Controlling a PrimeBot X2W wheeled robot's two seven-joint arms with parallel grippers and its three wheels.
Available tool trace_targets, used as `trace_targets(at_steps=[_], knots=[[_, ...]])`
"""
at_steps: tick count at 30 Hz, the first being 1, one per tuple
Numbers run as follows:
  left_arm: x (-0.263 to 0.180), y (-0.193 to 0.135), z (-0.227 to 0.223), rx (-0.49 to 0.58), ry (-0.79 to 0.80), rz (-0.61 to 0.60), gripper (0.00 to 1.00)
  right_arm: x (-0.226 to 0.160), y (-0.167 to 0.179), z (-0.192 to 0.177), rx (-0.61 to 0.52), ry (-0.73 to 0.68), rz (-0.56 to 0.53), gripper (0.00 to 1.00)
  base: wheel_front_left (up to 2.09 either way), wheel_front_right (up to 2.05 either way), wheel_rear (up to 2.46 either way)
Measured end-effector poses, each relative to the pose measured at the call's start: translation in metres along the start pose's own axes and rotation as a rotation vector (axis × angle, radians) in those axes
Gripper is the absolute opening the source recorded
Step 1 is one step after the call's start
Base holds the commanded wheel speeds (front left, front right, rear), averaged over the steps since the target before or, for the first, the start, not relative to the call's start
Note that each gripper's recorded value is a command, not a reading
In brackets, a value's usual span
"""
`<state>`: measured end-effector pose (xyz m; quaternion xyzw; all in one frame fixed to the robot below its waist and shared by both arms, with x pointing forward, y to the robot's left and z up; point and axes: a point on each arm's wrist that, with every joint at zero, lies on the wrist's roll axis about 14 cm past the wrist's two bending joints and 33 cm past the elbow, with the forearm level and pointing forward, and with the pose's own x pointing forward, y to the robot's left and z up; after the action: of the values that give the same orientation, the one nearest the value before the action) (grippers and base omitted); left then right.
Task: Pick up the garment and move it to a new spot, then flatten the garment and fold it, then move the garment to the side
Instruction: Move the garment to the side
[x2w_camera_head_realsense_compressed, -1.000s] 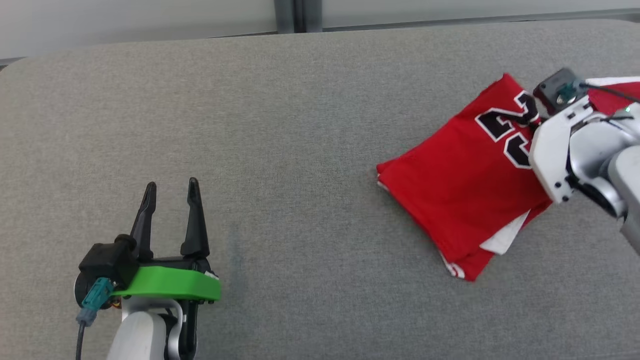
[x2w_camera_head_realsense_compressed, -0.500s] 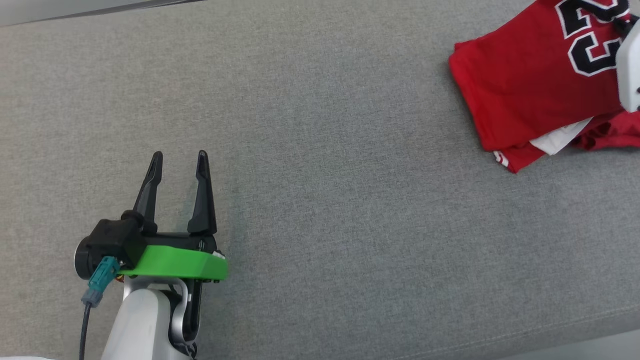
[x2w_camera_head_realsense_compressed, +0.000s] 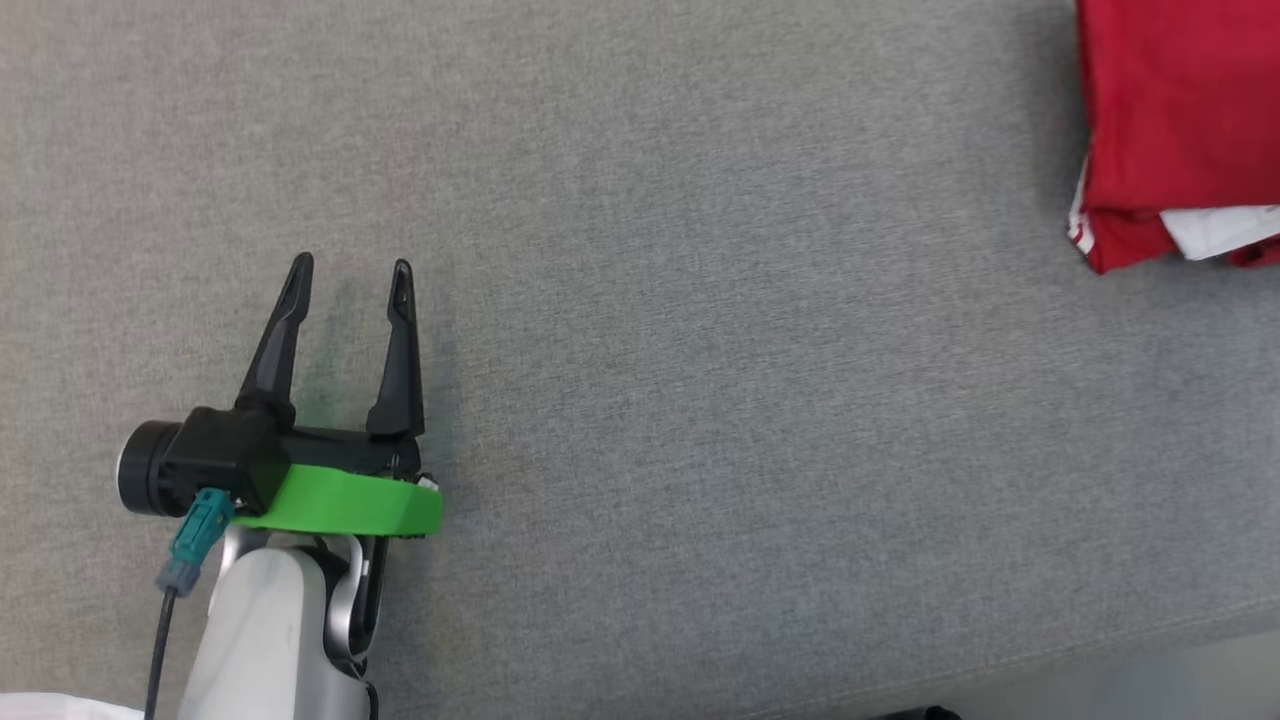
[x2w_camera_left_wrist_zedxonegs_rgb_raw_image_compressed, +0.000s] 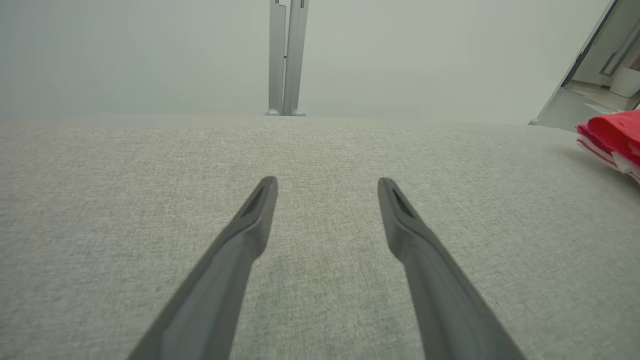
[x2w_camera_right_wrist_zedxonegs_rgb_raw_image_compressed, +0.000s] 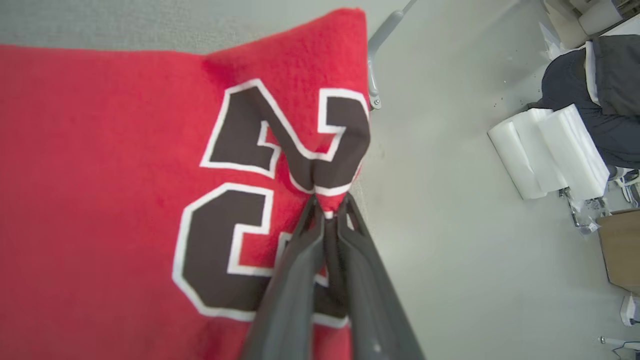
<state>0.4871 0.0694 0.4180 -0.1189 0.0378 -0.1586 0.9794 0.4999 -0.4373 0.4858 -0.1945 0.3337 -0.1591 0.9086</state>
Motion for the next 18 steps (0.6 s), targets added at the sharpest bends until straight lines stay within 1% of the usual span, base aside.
trace_targets(at_steps=[2, 6, 12, 13, 14, 18], knots=[[0.0, 0.005, -0.002, 0.007, 0.003, 0.008, 1.0, 0.007, -0.002, -0.01, -0.056, 0.022, -0.028, 0.0, 0.0, 0.0, 0.0], [0.002, 0.011, 0.001, 0.025, -0.014, 0.013, 1.0, 0.019, -0.001, -0.017, -0.09, 0.03, -0.056, 0.0, 0.0, 0.0, 0.0], [-0.002, 0.019, 0.003, 0.039, -0.019, 0.029, 1.0, 0.032, 0.006, -0.007, -0.123, -0.056, -0.072, 0.0, 0.0, 0.0, 0.0], [-0.002, 0.02, 0.004, 0.041, -0.019, 0.03, 1.0, 0.032, 0.006, -0.006, -0.123, -0.07, -0.078, 0.63, 0.0, 0.0, 0.0], [-0.003, 0.02, 0.004, 0.041, -0.02, 0.03, 1.0, 0.032, 0.006, -0.003, -0.138, -0.087, -0.084, 1.0, 0.0, 0.0, 0.0], [-0.004, 0.018, 0.008, 0.044, -0.025, 0.027, 1.0, 0.025, -0.001, 0.019, -0.181, -0.204, -0.124, 1.0, 0.0, 0.0, 0.0]])
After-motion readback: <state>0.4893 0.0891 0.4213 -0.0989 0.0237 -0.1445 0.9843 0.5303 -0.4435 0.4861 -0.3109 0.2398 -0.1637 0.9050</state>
